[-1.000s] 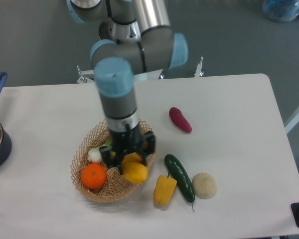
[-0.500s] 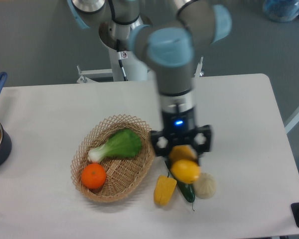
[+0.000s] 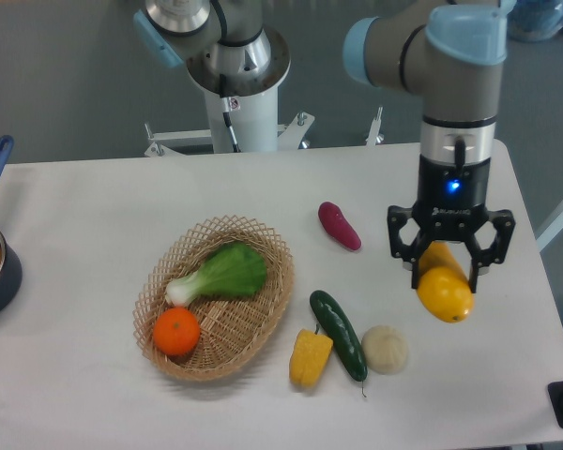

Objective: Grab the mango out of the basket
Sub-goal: 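Lift the held mango out of the basket and carry it away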

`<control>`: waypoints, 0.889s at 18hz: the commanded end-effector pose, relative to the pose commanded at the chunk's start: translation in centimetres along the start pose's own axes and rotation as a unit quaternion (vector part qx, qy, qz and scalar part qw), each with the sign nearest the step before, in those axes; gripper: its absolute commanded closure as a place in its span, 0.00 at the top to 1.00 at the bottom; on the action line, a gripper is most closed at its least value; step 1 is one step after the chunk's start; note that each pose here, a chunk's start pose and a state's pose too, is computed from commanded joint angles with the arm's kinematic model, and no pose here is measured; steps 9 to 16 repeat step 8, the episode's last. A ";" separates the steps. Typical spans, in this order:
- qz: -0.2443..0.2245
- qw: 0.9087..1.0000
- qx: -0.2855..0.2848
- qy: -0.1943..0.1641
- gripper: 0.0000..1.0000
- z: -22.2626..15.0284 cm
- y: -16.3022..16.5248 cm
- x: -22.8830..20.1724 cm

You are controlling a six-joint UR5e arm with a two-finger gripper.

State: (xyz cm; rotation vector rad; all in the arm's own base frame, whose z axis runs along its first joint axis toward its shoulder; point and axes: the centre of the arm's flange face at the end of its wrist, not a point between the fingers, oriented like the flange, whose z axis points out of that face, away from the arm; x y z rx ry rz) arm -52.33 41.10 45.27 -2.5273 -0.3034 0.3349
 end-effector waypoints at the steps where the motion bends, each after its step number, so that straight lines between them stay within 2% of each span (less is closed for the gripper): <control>1: -0.001 1.000 0.000 0.000 0.37 0.0 0.1 -0.1; 16: 0.002 1.000 -0.006 -0.001 0.37 0.3 1.1 -0.8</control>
